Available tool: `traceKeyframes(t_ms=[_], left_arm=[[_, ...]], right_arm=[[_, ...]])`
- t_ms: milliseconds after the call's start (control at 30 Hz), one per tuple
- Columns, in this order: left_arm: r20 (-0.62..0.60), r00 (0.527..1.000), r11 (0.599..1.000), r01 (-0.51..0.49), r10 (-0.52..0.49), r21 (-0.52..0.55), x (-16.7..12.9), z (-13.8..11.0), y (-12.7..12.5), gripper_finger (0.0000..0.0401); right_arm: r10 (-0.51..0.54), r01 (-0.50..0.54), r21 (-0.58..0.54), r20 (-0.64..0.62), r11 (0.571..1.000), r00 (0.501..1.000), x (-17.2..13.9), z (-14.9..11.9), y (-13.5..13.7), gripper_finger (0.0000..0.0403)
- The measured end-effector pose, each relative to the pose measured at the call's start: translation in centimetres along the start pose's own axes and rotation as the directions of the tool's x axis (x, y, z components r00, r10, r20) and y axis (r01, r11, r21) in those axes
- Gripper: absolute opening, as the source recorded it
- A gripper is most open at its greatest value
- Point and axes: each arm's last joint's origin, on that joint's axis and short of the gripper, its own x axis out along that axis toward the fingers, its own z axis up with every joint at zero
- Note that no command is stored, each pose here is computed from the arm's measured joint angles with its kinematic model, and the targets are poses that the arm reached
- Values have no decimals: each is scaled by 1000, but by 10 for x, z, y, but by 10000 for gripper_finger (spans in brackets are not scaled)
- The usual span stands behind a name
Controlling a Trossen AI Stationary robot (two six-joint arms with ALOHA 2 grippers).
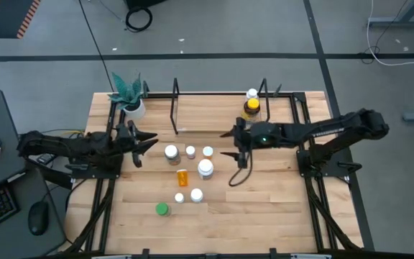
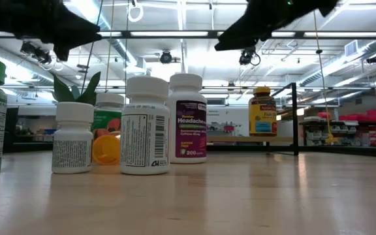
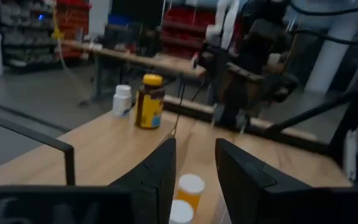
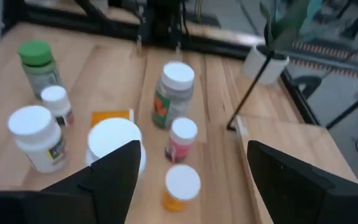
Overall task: Pick and place medicine bottles onto shelf by color
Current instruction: Put the white-green pill bottle on the shelf
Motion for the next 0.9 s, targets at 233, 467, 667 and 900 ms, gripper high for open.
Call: traceKeyframes(t_ms=[233,467,667,900], left_arm=[[-210,976,997,-50,62,61,17,15,-8,106],[-441,883,981,-89,158,173,38,19,-15,167],[-621,769,976,-15,150,217,53,28,-26,239],[-762,624,970,21,176,241,76,34,-33,275]], right_arm=[[-29,32,-25,101,999,994,0,-29,13,299],[-64,68,-40,82,997,995,0,-35,9,299],[-19,22,-49,57,999,998,1,-38,12,299],[14,-11,-43,63,999,998,1,-38,13,299]])
